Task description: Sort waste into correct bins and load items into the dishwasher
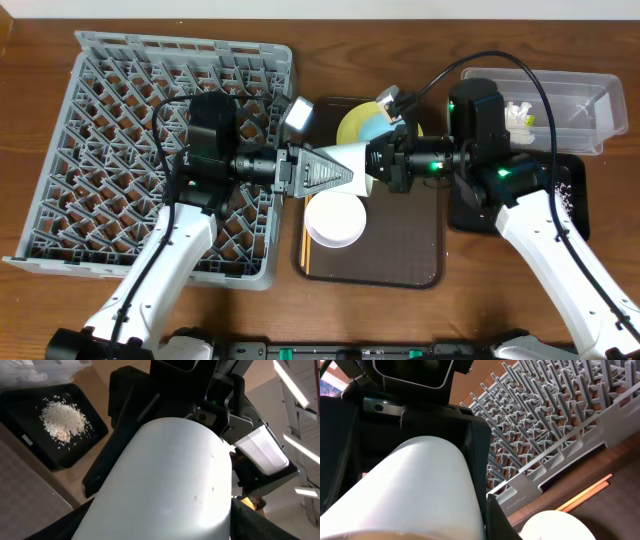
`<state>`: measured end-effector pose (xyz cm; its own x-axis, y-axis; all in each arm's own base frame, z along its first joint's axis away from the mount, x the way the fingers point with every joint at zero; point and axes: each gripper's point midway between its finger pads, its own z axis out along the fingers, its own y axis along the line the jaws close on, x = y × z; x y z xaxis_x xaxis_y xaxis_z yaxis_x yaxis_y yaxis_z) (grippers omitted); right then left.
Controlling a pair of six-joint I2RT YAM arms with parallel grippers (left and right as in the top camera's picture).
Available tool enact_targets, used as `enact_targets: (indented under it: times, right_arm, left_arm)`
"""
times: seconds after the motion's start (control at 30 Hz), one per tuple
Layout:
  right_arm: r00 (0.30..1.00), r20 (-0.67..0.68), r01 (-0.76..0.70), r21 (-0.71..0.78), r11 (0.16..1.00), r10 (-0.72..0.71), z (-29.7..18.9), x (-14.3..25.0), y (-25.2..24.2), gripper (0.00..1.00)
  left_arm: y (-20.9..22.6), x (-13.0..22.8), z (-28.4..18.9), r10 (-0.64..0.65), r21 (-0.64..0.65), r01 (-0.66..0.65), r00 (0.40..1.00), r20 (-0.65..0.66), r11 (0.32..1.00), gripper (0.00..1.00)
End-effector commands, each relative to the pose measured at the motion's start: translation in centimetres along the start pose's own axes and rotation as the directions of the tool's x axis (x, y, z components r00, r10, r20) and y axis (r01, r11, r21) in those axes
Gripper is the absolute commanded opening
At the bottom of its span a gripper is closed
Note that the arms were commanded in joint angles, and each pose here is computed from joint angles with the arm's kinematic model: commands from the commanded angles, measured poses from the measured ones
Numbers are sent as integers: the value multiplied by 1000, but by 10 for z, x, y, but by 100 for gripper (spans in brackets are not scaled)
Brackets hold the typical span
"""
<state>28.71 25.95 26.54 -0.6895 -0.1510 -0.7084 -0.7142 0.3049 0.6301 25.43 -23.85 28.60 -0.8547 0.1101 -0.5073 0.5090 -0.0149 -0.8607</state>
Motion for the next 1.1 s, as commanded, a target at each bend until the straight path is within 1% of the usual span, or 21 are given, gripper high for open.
enact_targets:
  times: [0.0, 0.1, 0.13, 0.2, 0.23, 0.27, 0.3, 0.33, 0.37, 0.5, 0.57, 0.6, 0.67, 0.77, 0.83, 0.93, 1.0, 1.03, 1.07]
  right_arm:
    - [1000, 1, -5, 76, 997, 5, 3, 1, -16, 6]
    - [1000, -2, -10, 76, 997, 10, 3, 2, -16, 13]
    - [1000, -3, -11, 76, 997, 12, 3, 3, -16, 14]
    - [1000, -4, -17, 78, 997, 17, 2, 3, -17, 21]
    - [1000, -4, -19, 80, 997, 20, 2, 4, -18, 27]
    - [1000, -3, -23, 83, 996, 24, 0, 4, -19, 30]
    - [999, -4, -31, 87, 996, 32, -1, 4, -20, 36]
    - [999, -5, -40, 92, 995, 40, -2, 5, -22, 38]
    - [998, -5, -57, 102, 993, 57, -5, 6, -26, 41]
    - [994, 10, -105, 136, 985, 104, -18, 7, -38, 42]
    - [993, 20, -118, 158, 980, 117, -27, 8, -46, 43]
    - [992, 26, -123, 175, 977, 120, -34, 8, -51, 44]
    - [991, 39, -131, 200, 971, 126, -45, 9, -60, 45]
    - [985, 63, -169, 246, 954, 159, -63, 11, -74, 45]
    - [979, 79, -201, 285, 937, 186, -72, 13, -84, 44]
    - [975, 83, -223, 338, 914, 207, -82, 20, -96, 43]
    - [973, 68, -229, 388, 893, 220, -87, 27, -103, 43]
    - [971, 46, -229, 437, 869, 233, -91, 35, -109, 42]
    - [970, 31, -229, 472, 851, 243, -94, 41, -113, 42]
  left_arm:
    - [-2, -5, 3, 53, -13, -53, 999, 11, 999, 59]
    - [-2, -5, 3, 78, -17, -78, 997, 14, 997, 57]
    - [-2, -5, 3, 87, -17, -87, 996, 13, 996, 53]
    - [-1, -5, 3, 117, -18, -117, 993, 14, 993, 49]
    - [-1, -6, 3, 127, -22, -127, 992, 16, 992, 44]
    - [1, -7, 2, 126, -34, -126, 992, 25, 992, 43]
    - [3, -9, 2, 128, -46, -126, 991, 35, 991, 42]
    - [5, -12, 2, 129, -61, -126, 991, 46, 990, 40]
    - [10, -15, 1, 147, -87, -142, 987, 61, 986, 36]
    - [23, -22, -1, 154, -163, -136, 983, 103, 977, 32]
    - [29, -25, -4, 180, -202, -154, 977, 115, 967, 31]
    - [40, -28, -9, 177, -253, -139, 975, 134, 958, 31]
    - [52, -29, -16, 170, -311, -116, 974, 150, 943, 31]
    - [74, -28, -33, 149, -411, -65, 973, 175, 910, 28]
    - [89, -26, -48, 136, -490, -24, 971, 194, 871, 27]
    - [110, -20, -81, 131, -642, 46, 966, 225, 765, 27]
    - [117, -14, -109, 125, -746, 102, 962, 241, 658, 26]
    - [119, -8, -133, 116, -813, 153, 958, 261, 561, 22]
    - [117, -2, -152, 106, -855, 202, 953, 284, 477, 21]
